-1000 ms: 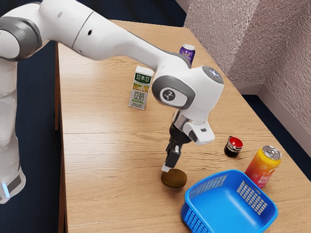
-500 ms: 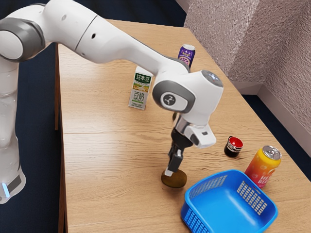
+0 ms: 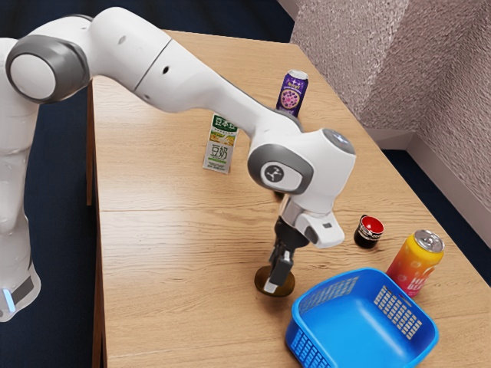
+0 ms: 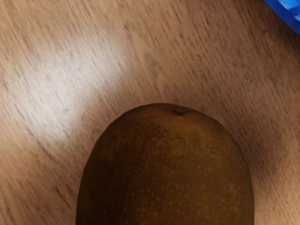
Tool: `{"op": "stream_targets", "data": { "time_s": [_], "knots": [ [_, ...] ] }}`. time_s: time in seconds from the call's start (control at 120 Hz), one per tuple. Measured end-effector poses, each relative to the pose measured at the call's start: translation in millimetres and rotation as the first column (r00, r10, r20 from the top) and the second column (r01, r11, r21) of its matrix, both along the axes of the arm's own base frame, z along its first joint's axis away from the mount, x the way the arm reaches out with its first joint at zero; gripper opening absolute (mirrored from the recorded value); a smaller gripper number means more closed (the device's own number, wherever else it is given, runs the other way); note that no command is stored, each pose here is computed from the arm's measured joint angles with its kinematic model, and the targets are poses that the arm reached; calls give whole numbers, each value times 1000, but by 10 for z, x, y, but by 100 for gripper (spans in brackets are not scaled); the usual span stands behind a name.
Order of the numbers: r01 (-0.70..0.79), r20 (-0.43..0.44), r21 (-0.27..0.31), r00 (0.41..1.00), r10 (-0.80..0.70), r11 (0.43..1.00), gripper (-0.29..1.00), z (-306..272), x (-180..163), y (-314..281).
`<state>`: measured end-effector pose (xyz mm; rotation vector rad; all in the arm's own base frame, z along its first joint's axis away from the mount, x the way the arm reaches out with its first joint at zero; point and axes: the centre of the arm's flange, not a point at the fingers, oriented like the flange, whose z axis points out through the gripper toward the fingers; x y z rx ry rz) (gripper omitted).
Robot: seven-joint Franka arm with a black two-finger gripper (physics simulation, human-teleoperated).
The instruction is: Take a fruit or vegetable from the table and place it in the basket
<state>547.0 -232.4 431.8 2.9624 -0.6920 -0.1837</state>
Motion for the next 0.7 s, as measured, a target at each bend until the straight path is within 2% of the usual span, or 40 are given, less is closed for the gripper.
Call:
{"op": "stream_targets", "data": {
  "time_s": [0.333,0.567,0.7],
  "knots": [
    [11,1,-10,1000,-11,1000,70,-77,29,-41],
    [43,42,-11,998,-43,999,24,-43,34,-107],
    [51,61,-9,997,-50,999,24,-23,48,-108]
  ]
}}
